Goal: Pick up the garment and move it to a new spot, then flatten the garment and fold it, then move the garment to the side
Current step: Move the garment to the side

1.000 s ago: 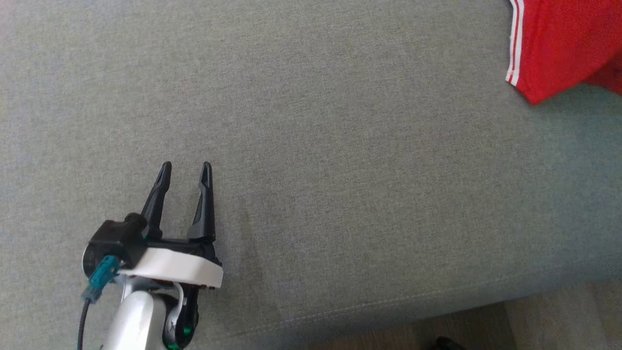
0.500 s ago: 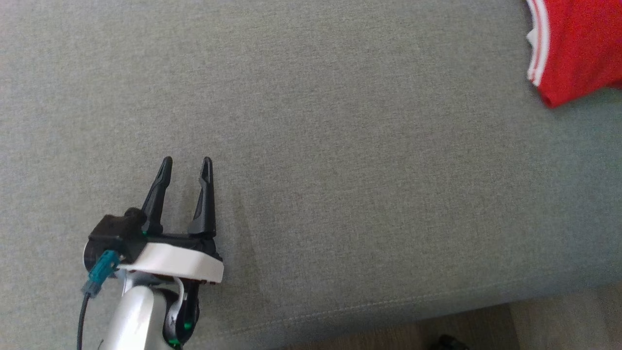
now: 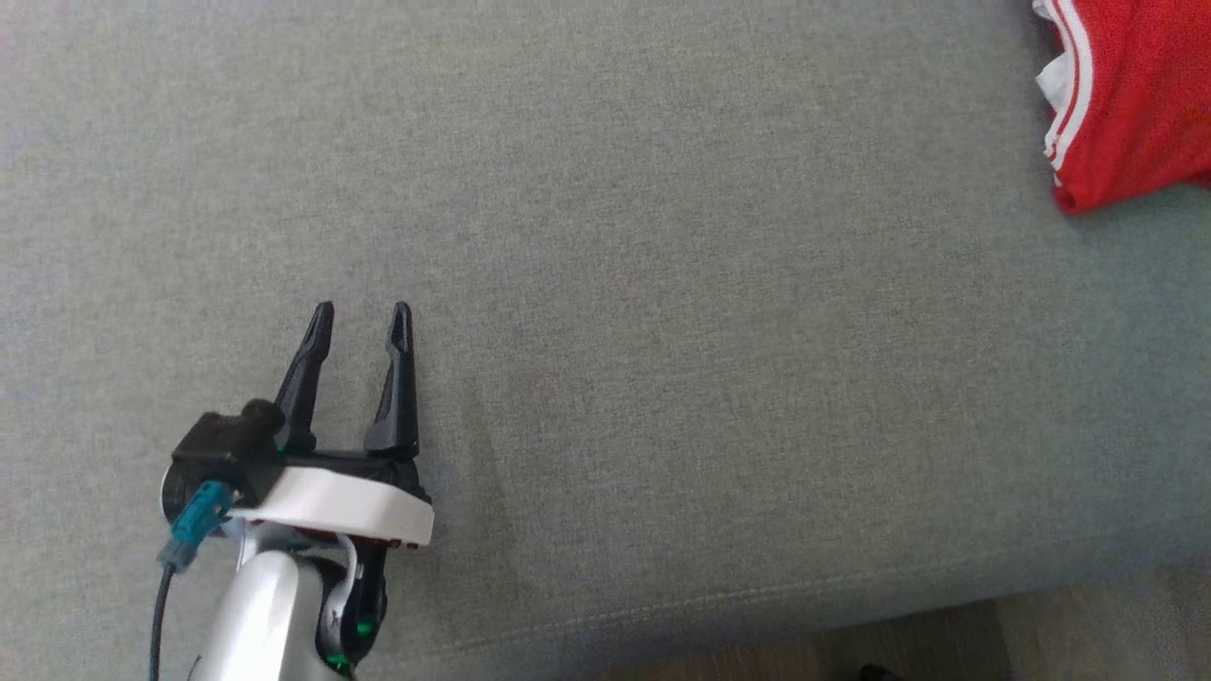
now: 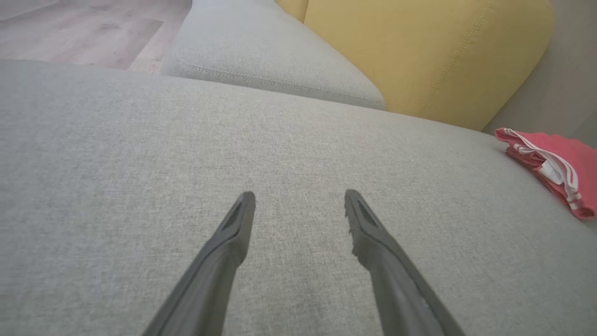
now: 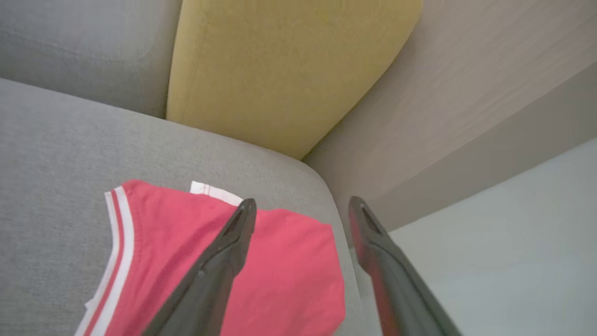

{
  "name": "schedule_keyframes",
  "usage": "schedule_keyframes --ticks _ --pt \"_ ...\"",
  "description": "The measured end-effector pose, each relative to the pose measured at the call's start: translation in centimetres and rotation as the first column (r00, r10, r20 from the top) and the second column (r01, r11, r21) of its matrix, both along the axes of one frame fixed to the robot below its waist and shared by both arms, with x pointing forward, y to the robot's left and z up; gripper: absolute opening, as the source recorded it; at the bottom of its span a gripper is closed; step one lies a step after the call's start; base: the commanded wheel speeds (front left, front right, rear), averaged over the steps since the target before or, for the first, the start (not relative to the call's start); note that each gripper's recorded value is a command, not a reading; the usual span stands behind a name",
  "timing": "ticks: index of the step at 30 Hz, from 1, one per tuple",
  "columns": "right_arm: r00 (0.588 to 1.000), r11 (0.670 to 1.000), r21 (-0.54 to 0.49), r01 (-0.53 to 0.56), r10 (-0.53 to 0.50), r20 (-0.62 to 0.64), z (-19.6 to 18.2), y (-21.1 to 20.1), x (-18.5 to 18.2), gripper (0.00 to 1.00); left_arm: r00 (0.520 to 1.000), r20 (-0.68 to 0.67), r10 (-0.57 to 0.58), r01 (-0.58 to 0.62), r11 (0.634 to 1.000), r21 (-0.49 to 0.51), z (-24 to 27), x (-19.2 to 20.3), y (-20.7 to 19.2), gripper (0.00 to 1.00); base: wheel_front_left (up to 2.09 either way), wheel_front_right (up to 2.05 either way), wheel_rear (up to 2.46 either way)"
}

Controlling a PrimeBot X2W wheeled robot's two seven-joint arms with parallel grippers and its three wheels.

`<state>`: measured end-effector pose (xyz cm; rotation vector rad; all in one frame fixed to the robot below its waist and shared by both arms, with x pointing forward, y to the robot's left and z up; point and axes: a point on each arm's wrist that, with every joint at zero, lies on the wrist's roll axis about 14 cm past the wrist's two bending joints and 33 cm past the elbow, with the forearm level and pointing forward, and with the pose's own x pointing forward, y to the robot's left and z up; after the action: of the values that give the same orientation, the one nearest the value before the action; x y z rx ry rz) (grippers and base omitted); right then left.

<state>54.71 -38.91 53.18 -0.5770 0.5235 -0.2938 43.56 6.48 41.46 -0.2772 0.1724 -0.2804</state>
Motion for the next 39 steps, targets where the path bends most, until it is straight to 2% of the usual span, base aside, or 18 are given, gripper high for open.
schedule_keyframes --ticks 7,14,20,26,35,39 --pt "0.988 0.993 0.085 -0.078 0.066 0.136 0.9 3.0 0.1 1.00 0.999 0.038 0.008 -0.008 1.000 0.003 1.5 -0.1 0.3 1.00 0.00 0.00 0.00" --pt "0.944 0.952 0.222 -0.209 0.137 0.301 1.6 8.3 0.1 1.00 0.996 0.076 0.054 -0.056 0.998 0.019 3.2 -0.7 1.8 1.00 0.00 0.00 0.00" --pt "0.888 0.895 0.292 -0.336 0.199 0.414 2.2 13.5 -0.7 1.00 0.987 0.113 0.117 -0.122 0.992 0.034 4.8 -1.3 3.6 1.00 0.00 0.00 0.00" --pt "0.845 0.825 0.371 -0.427 0.217 0.490 1.2 18.1 -3.3 1.00 0.975 0.133 0.177 -0.184 0.982 0.041 6.0 -2.9 5.2 1.00 0.00 0.00 0.00" --pt "0.822 0.747 0.468 -0.473 0.182 0.539 -1.0 21.2 -8.4 1.00 0.955 0.139 0.260 -0.270 0.961 0.059 6.7 -5.8 7.7 1.00 0.00 0.00 0.00" --pt "0.809 0.688 0.517 -0.509 0.177 0.561 -1.7 23.2 -10.3 1.00 0.951 0.128 0.281 -0.291 0.954 0.067 6.3 -7.0 8.5 1.00 0.00 0.00 0.00"
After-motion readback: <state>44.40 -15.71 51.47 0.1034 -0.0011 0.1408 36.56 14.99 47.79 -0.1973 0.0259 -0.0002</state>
